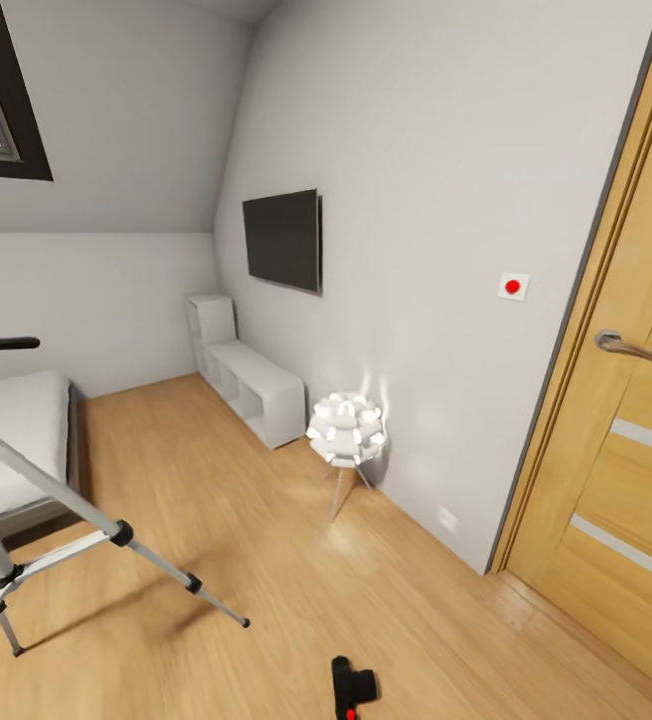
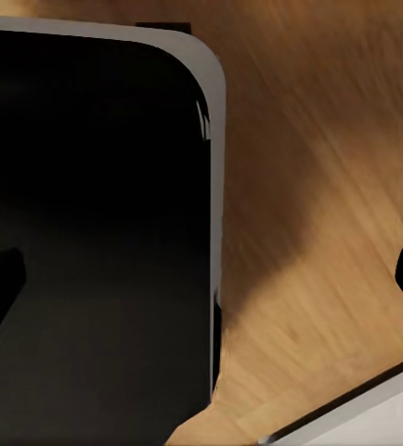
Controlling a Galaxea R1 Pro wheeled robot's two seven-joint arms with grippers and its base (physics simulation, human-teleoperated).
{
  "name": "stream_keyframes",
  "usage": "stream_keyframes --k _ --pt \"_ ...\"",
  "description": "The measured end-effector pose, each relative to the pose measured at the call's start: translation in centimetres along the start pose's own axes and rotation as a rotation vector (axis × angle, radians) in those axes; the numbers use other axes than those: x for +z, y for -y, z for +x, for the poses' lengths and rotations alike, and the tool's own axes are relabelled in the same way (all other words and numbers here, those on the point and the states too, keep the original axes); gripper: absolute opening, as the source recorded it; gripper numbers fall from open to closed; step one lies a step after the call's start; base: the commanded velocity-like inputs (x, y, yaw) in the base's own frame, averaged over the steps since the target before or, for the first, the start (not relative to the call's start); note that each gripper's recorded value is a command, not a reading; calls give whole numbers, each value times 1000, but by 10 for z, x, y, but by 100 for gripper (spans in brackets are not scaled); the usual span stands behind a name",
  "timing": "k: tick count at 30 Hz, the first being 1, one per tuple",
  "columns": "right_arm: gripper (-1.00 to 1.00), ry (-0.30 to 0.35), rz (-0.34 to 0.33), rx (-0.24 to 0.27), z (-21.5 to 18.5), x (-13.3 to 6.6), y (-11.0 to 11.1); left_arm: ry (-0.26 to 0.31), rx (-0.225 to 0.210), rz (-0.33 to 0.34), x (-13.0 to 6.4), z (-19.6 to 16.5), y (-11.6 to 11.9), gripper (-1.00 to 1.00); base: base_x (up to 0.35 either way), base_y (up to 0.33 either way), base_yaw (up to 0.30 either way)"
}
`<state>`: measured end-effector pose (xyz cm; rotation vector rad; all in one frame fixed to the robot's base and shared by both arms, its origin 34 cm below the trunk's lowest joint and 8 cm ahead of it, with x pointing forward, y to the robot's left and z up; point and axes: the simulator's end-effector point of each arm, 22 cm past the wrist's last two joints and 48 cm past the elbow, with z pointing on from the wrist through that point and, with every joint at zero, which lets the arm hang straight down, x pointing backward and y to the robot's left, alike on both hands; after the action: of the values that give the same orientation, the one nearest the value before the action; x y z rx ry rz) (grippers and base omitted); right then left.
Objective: Attach the digital camera to the camera tripod in the bedroom.
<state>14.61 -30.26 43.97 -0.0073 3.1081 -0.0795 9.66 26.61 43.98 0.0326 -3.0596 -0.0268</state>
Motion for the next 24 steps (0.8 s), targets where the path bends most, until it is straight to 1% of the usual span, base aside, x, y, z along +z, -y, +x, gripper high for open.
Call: stream_keyframes --k 6,24 --pt "100 0 1 0 0 0 0 0 0 0 0 0 0 100 77 101 -282" --pt "100 0 0 0 0 0 0 -1 0 0 0 0 0 100 5 6 -299"
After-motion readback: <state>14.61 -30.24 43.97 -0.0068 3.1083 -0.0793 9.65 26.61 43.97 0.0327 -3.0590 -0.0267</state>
